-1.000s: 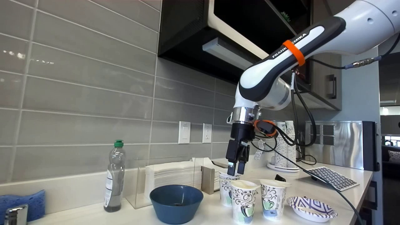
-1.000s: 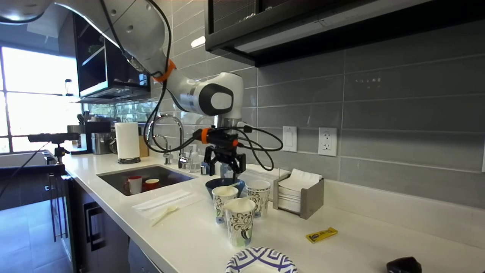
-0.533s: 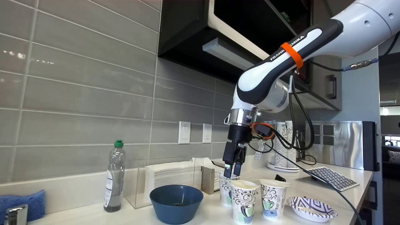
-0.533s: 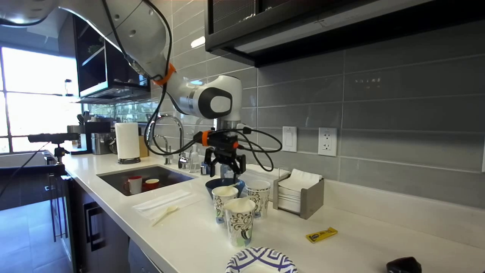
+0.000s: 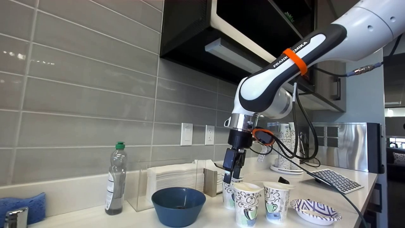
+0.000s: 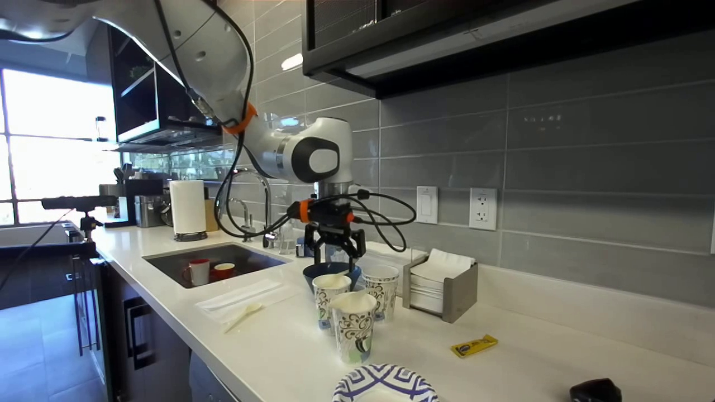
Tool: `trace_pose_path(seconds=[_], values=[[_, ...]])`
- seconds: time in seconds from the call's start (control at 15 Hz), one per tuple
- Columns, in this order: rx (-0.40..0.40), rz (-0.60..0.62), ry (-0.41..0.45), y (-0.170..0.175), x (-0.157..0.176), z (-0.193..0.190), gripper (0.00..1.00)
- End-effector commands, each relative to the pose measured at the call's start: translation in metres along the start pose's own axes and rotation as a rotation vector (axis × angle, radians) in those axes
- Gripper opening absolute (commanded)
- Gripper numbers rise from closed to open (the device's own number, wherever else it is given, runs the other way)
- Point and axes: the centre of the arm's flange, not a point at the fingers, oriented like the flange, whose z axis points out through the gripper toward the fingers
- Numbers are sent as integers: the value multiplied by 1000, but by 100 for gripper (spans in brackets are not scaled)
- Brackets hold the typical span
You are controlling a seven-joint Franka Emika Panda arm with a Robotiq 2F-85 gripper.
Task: Put the utensils placed on top of the coffee cups into the cups
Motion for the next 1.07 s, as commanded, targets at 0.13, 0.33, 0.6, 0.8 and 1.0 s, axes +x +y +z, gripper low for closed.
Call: trace_pose_path(seconds=[0.13,0.33,0.6,0.8,1.0], values=[[-56,-53,19,-1,6,10,100],[-64,-63,24,-1,7,12,77],[-73,-70,26,-1,8,14,47],[-84,-73,31,-1,9,13,27],[-94,-79,37,1,9,11,6]])
